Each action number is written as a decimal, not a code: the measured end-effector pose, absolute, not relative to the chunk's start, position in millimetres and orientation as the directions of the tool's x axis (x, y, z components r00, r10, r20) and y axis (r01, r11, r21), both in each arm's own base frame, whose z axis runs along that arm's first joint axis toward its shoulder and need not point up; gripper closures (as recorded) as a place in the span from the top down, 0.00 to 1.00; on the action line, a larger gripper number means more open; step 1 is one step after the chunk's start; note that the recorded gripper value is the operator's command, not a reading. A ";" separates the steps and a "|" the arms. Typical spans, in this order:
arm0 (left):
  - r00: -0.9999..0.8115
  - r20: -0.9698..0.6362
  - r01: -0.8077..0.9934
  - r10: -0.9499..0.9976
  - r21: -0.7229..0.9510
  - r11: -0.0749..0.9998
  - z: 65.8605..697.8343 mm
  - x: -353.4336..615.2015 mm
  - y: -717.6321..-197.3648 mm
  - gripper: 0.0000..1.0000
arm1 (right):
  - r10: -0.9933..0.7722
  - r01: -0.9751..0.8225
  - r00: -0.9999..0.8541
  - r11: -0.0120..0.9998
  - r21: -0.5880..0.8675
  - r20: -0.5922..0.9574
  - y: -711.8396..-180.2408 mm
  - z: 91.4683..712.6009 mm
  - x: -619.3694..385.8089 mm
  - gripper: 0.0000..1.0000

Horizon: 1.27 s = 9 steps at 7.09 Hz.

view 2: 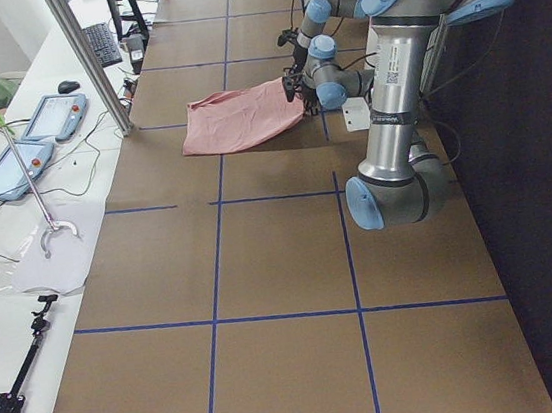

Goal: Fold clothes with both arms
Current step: 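Lift the near edge with both grippers and fold it farther from the robot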

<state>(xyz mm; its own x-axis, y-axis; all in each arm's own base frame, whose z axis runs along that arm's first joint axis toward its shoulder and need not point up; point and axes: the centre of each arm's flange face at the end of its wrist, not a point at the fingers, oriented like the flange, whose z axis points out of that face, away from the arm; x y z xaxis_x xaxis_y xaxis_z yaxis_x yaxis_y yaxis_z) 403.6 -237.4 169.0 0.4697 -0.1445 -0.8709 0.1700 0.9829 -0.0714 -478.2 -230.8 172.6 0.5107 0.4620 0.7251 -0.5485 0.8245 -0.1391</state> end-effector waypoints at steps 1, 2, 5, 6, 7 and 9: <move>0.475 -0.868 0.150 -0.144 -0.082 0.985 158.9 390.1 -230.8 0.00 | 0.455 -0.537 0.521 0.832 -0.137 0.722 -222.3 167.6 -470.2 0.00; 0.495 -0.859 0.142 -0.131 -0.069 0.988 159.5 393.6 -234.1 0.00 | 0.450 -0.536 0.538 0.835 -0.123 0.713 -222.5 169.6 -475.7 0.00; 0.566 -0.823 0.194 -0.052 0.071 0.978 168.6 412.7 -322.1 0.00 | 0.436 -0.583 0.545 0.811 -0.050 0.716 -293.8 165.9 -498.9 0.00; 0.581 -0.813 0.223 -0.049 0.101 0.970 178.2 415.8 -357.6 0.00 | 0.439 -0.606 0.536 0.795 -0.033 0.721 -328.1 163.7 -507.6 0.00; 0.588 -0.806 0.255 -0.060 0.114 0.960 189.0 418.4 -388.7 0.00 | 0.443 -0.622 0.535 0.783 -0.020 0.719 -362.4 161.4 -517.1 0.00; 0.603 -0.794 0.286 -0.076 0.127 0.950 205.0 432.3 -431.9 0.00 | 0.448 -0.640 0.543 0.768 0.005 0.711 -422.1 172.2 -544.5 0.00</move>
